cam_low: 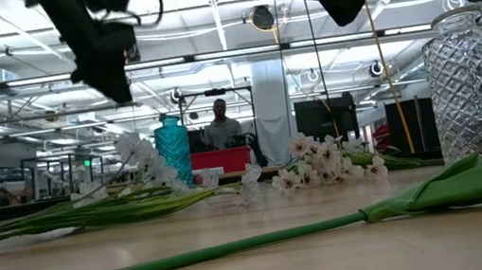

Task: Sort flowers into vase by color
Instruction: Move the bottom red tulip to the top right of the table

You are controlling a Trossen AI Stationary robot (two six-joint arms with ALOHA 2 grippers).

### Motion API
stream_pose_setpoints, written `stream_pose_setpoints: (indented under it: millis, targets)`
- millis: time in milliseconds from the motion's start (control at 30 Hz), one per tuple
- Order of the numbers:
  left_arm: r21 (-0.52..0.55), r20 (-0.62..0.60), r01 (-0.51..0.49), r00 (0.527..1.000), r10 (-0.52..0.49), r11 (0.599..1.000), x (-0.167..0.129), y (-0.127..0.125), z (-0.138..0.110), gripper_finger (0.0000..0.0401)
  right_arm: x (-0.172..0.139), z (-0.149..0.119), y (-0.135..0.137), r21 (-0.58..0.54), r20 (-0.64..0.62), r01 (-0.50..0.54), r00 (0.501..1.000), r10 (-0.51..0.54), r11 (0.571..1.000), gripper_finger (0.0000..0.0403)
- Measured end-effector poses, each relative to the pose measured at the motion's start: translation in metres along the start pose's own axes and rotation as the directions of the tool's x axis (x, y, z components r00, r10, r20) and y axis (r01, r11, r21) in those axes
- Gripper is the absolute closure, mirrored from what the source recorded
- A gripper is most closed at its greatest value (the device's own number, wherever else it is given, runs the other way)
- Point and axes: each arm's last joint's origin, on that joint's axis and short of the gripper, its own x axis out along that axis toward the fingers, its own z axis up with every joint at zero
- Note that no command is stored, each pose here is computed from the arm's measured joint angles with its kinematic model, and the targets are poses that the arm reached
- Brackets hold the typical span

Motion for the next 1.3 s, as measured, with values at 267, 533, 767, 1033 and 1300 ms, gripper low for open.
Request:
stream_pose_setpoints:
  millis: [267,533,767,1033,1300]
  targets:
    - [0.13,0.103,0.11,0.987,-0.123,0.985,-0.028,-0.056,-0.015,0.026,0.0,-0.002,0.0,-0.004,-0.016,0.006,1.0,-0.006,1.0,0.0204]
    - [0.224,0.178,0.145,0.966,-0.187,0.964,-0.037,-0.108,-0.033,0.026,0.0,-0.007,-0.003,0.004,-0.062,0.07,0.996,-0.07,0.998,0.0204]
    - [0.372,0.246,0.222,0.913,-0.326,0.901,-0.042,-0.159,-0.05,0.0261,-0.001,-0.009,-0.005,0.026,-0.074,0.109,0.992,-0.106,0.994,0.0204]
    - [0.507,0.253,0.302,0.843,-0.474,0.807,-0.034,-0.219,-0.072,0.0261,-0.001,-0.01,-0.006,0.02,-0.085,0.117,0.99,-0.115,0.993,0.0204]
    - [0.501,0.189,0.329,0.861,-0.472,0.801,-0.015,-0.267,-0.082,0.0261,-0.001,-0.014,-0.008,0.039,-0.126,0.156,0.981,-0.15,0.987,0.0204]
